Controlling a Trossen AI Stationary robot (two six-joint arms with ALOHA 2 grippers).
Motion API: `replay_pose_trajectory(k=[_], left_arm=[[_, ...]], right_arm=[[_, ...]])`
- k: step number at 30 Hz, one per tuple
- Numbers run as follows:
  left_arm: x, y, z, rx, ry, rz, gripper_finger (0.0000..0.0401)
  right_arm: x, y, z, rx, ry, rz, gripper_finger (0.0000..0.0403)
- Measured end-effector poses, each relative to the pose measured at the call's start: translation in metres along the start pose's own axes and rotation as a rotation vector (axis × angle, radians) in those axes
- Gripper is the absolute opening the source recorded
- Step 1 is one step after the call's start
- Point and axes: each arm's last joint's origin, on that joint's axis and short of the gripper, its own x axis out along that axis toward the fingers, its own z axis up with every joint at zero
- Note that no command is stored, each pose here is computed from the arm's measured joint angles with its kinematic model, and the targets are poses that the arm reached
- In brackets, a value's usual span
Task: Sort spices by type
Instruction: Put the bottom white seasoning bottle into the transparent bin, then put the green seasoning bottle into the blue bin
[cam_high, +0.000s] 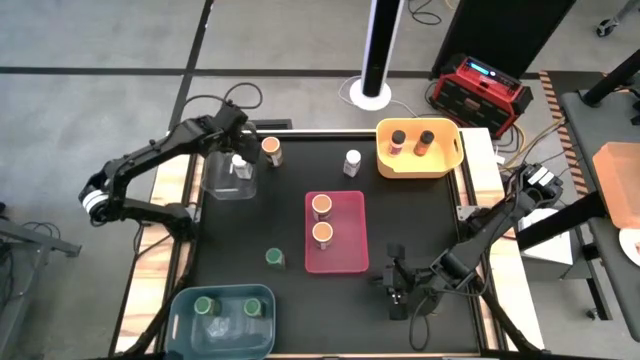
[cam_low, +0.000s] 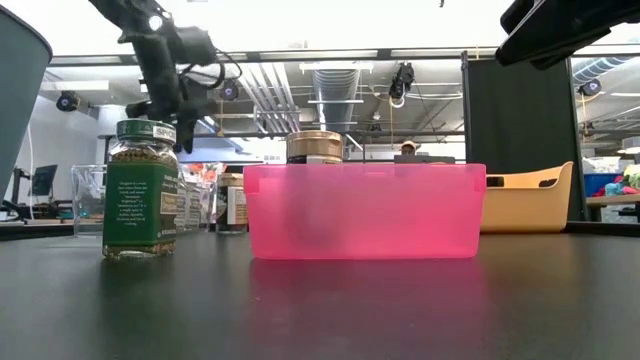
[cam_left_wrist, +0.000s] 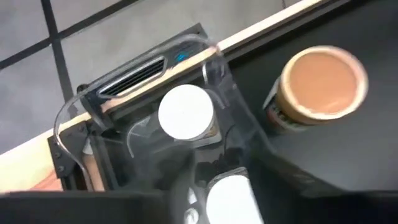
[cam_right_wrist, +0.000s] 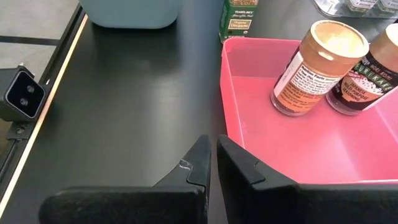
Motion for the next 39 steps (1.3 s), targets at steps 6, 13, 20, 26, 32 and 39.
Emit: replay_pose_trajectory(k=[6,13,20,26,32,39], left_arm=[[0.016,0.01,0.003,-0.029,0.027,0.037,0.0018],[0.032,0.011,0.007,-0.03,0.045,0.046,0.0003],[0.046,0.007,0.01,-0.015,0.059,0.055,0.0004],[0.052,0.008,0.012,-0.013,0.063,0.064,0.0004],[0.049,0.009,0.013,-0.016,0.053,0.061,0.0004],[0.047,0.009,0.012,-0.005,0.06,0.062,0.0004]], right_arm=[[0.0,0.0,0.0,0.0,0.0,0.0,0.0018],[0.0,0.0,0.0,0.0,0.0,0.0,0.0018],[0.0,0.0,0.0,0.0,0.0,0.0,0.0018],[0.0,0.0,0.0,0.0,0.0,-0.001,0.0018],[0.0,0.0,0.0,-0.001,0.0,-0.003,0.0018],[0.0,0.0,0.0,-0.001,-0.002,-0.008,0.0018]])
